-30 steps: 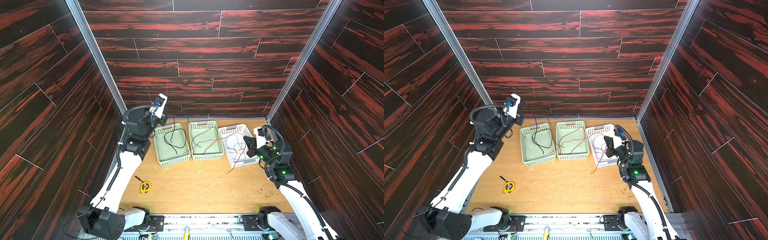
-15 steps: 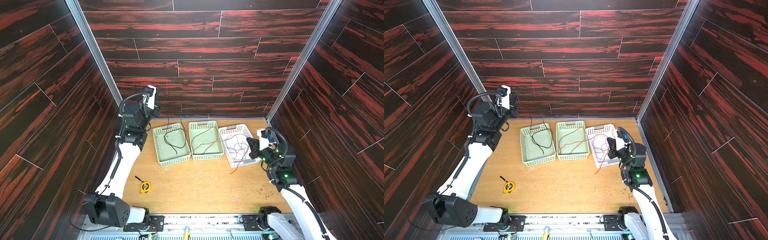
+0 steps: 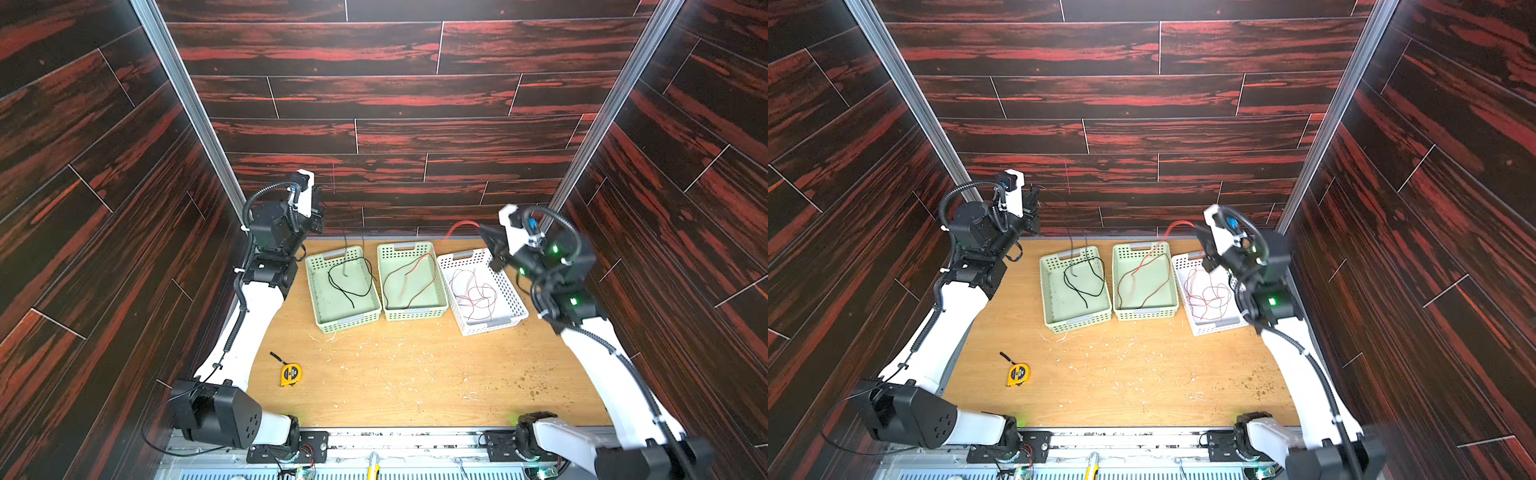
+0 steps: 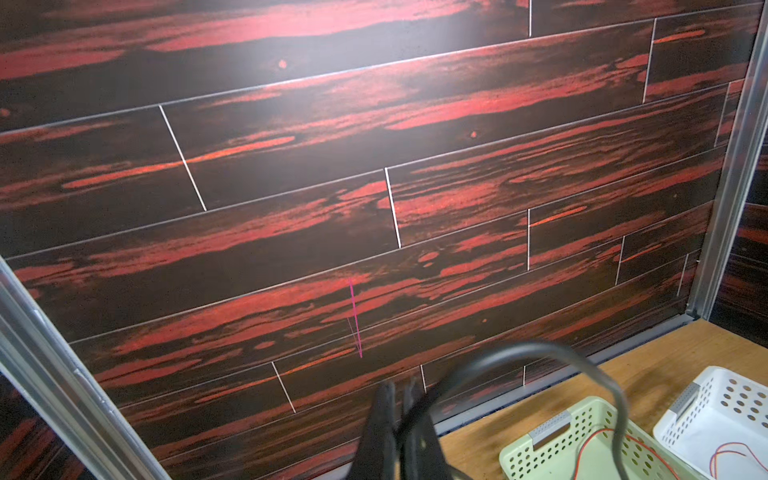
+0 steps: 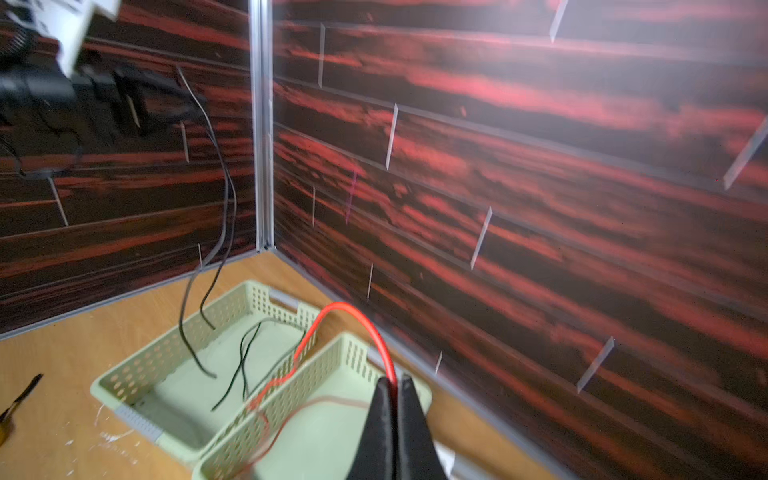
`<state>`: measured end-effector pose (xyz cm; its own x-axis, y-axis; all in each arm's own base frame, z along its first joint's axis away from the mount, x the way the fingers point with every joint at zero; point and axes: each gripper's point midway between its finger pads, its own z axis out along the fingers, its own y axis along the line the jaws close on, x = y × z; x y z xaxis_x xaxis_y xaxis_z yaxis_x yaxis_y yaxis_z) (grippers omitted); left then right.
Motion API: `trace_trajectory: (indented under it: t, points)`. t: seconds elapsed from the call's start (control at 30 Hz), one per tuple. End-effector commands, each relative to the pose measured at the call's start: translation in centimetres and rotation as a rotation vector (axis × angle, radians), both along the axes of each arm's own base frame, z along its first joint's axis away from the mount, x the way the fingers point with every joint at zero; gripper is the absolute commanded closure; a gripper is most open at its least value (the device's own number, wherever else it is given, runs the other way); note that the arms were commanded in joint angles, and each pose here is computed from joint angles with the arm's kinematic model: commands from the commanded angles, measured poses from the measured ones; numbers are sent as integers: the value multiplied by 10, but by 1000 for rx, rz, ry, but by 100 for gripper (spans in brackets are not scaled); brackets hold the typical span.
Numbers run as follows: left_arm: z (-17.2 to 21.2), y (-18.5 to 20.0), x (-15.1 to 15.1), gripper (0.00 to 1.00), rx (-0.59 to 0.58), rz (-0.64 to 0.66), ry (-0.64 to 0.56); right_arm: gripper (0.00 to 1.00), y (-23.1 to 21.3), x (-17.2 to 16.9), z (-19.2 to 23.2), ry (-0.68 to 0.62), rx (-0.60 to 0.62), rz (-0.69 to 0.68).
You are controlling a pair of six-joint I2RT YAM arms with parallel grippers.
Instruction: Untangle the cables
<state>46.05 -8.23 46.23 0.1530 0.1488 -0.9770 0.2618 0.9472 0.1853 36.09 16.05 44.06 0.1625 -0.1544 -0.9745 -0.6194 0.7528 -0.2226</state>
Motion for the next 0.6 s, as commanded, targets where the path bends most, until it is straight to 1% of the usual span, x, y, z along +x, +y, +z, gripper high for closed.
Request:
trace_trajectory:
  t: [0.0,0.13,0.17,0.23,0.33,0.57]
  points:
    - [12,4,-5,100,3,22,-17,100,-2,12,28,-83,-22,-31]
    - [-6,7,-1,100,12,43,17,100,5,27,51,-129,-12,-12]
    - [-12,7,0,100,12,44,30,100,12,28,53,-133,-16,28]
    - [-26,8,3,100,8,47,57,100,17,35,53,-130,-22,52]
    - [-48,9,6,100,8,54,97,100,27,52,41,-96,-32,85]
    - [-101,14,16,100,31,88,191,100,54,72,1,-25,-60,151]
